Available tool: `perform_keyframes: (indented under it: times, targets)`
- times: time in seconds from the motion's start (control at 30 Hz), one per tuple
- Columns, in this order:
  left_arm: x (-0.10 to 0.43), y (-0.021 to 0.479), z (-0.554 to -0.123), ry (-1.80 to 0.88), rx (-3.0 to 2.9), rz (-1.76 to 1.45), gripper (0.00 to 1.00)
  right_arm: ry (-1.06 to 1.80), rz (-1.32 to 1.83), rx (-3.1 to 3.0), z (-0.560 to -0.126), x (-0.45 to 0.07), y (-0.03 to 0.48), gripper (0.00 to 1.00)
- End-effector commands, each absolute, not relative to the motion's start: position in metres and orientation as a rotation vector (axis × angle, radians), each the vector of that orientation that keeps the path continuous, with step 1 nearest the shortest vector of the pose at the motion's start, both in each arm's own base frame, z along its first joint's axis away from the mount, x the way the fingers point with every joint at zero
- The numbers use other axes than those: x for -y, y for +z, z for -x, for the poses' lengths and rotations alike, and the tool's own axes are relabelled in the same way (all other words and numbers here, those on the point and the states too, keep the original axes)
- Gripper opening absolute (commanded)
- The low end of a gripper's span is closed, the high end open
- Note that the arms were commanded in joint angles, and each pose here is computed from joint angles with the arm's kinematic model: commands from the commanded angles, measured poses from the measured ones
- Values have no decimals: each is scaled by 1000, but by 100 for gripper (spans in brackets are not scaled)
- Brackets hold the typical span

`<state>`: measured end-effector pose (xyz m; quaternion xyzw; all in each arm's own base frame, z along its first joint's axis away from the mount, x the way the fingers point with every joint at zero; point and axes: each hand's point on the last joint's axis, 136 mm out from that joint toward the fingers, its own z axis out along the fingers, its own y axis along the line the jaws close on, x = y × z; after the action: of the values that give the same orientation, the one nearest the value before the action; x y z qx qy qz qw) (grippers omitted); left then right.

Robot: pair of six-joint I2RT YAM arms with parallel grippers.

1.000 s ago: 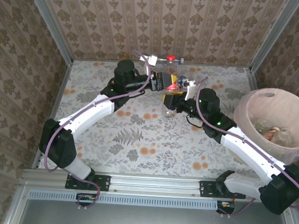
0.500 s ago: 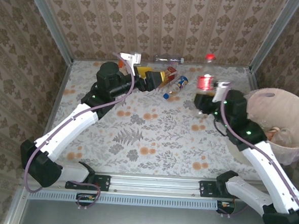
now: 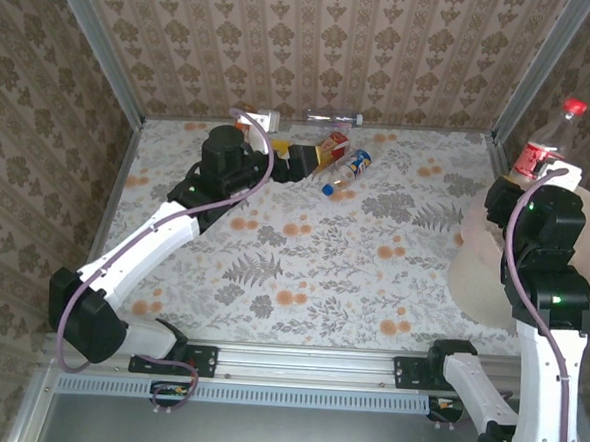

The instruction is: Put the plastic bottles in the bin

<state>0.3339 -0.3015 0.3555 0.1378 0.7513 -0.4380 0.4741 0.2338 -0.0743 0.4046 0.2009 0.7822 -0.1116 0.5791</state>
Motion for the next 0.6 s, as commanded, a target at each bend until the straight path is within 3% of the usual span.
perform_keyframes:
  times: [0.0,0.57]
  targets:
    - [299,357,-342,-1065,-1855,-294,100,-477,-542,-1867,-211,102,398,50]
    - [306,327,-367,-1140,-1979,-172,100,-869,-811,-2053,-166,166,355,51]
